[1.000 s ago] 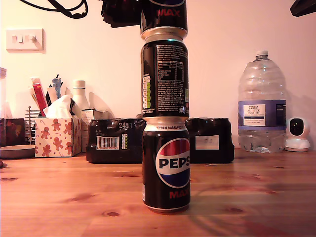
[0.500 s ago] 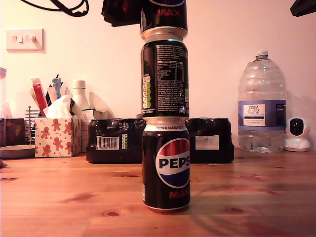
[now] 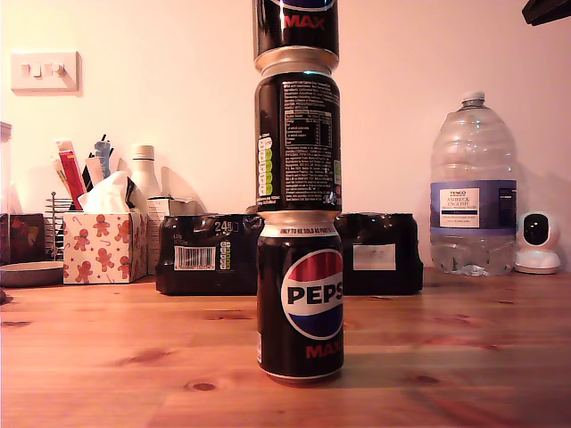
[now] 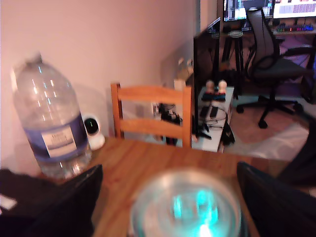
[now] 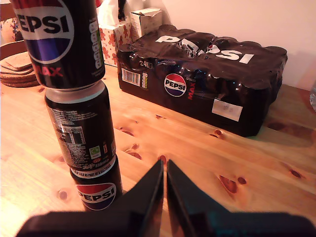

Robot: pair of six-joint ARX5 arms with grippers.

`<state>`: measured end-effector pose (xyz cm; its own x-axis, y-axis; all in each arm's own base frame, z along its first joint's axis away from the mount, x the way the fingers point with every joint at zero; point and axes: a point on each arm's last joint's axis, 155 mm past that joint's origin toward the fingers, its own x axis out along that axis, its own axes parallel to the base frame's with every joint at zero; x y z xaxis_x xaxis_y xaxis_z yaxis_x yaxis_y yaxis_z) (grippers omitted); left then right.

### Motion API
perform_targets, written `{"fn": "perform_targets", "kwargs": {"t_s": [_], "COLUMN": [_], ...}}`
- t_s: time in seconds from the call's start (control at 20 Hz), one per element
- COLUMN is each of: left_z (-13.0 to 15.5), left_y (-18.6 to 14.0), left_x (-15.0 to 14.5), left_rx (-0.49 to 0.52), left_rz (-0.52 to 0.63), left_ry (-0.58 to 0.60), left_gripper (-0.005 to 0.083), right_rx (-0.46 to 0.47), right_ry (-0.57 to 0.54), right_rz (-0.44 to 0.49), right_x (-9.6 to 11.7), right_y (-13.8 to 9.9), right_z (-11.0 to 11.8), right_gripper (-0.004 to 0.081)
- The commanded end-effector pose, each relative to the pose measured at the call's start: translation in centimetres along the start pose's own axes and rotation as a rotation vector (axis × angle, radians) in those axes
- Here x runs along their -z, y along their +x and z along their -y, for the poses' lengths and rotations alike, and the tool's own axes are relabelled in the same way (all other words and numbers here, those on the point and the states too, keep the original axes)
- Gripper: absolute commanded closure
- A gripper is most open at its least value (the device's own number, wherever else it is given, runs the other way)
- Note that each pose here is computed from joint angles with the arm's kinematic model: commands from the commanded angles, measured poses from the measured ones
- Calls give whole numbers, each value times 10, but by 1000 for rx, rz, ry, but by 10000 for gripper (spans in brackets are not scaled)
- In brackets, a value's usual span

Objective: Stack up the Pepsi cans on top of each other

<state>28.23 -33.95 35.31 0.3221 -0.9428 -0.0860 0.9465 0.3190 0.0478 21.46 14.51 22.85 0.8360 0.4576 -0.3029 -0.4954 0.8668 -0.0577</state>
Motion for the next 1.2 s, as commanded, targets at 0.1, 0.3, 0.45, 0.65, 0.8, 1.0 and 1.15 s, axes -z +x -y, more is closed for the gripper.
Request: {"fn": "perform_targets", "kwargs": {"t_s": [0.1,0.3,0.45,0.65,0.8,1.0,1.15], "left_z": [4,4,4,5,6,-10,-24], "left_y": [-5,-7,-9,-12,-18,-39,-61], "left_x": [-19,-29,-40,-52,-61,-64,-54], "left_rx": [4,4,2,2,-6,-100,-167], "left_rz": [27,27,46,39,35,18,-39], "left_ry": [13,14,27,24,32,50,28], "left_gripper": [-17,-16,21,428,787,786,786], "right_rx": [4,9,8,12,42,102,138], "right_ry": [4,6,8,1,-1,19,45], "right_rz": [9,17,32,31,50,82,126], "right_x": [-1,-3,-7,-7,-12,-20,-30], "right_y": [1,1,1,2,2,2,1], "right_z": [1,2,1,3,12,31,46], "right_gripper": [780,780,780,780,780,780,780]}}
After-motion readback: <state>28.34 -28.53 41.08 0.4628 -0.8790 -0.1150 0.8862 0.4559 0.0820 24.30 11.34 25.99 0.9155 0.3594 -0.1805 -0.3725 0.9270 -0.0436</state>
